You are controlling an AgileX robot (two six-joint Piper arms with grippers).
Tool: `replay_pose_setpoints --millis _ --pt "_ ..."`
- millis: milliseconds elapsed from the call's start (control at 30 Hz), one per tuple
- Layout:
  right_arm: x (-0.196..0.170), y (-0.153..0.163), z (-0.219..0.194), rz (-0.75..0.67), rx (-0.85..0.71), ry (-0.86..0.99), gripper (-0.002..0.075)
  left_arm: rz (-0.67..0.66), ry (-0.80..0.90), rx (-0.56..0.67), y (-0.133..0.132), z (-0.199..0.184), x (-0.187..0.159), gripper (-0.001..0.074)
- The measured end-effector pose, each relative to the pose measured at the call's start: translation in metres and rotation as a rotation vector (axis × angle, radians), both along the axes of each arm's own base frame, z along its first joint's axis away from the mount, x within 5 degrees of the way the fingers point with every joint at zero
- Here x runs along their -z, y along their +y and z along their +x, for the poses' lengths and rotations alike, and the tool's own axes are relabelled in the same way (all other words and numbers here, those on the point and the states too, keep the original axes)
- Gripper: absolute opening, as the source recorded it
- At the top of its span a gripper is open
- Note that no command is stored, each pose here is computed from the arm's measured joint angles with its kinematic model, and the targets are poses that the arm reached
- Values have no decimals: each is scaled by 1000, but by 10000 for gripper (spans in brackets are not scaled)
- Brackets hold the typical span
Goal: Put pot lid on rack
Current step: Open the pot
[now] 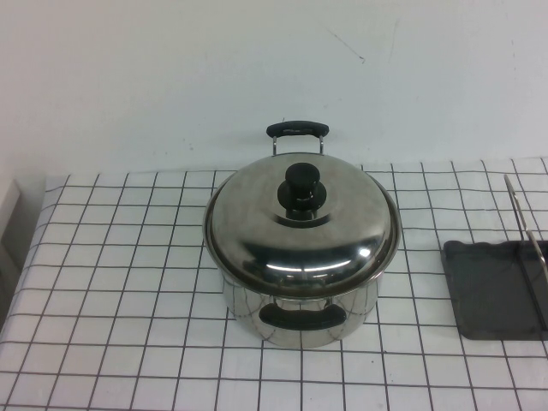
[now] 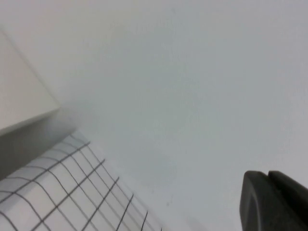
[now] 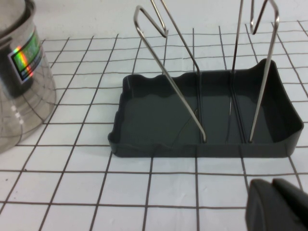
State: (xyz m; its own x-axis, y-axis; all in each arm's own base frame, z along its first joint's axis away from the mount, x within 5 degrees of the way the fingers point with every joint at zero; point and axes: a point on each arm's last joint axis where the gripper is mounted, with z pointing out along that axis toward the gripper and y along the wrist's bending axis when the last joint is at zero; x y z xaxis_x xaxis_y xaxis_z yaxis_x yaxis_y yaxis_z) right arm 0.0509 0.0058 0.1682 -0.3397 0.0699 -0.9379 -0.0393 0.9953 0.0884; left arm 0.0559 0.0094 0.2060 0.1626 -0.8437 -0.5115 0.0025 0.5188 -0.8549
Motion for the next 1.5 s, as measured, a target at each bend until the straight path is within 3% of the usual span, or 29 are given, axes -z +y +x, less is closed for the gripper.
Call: replay_pose_setpoints --millis 67,167,433,767,867,967,1067,1133,1300,1500 --pt "0 0 0 0 0 0 -3 57 34 67 -6 1 3 -3" --pt "0 0 0 0 0 0 -3 241 58 228 -22 -2 -11 -3" --pt "0 0 0 0 0 0 -3 668 82 469 -43 7 -83 -3" --pt "0 0 0 0 0 0 -3 869 225 406 -31 20 -116 14" --pt "0 0 0 0 0 0 -3 879 197 365 -27 22 -119 93" --pt "0 0 0 0 0 0 -3 858 101 378 -32 26 -125 244" --pt "0 0 0 0 0 0 -3 860 15 466 -47 38 -129 410" --pt "0 0 0 0 0 0 -3 893 -7 568 -66 50 -125 468" --pt "0 0 0 0 0 0 -3 993 24 735 -110 88 -107 501" --pt "0 0 0 0 0 0 -3 1016 12 819 -153 136 -94 504"
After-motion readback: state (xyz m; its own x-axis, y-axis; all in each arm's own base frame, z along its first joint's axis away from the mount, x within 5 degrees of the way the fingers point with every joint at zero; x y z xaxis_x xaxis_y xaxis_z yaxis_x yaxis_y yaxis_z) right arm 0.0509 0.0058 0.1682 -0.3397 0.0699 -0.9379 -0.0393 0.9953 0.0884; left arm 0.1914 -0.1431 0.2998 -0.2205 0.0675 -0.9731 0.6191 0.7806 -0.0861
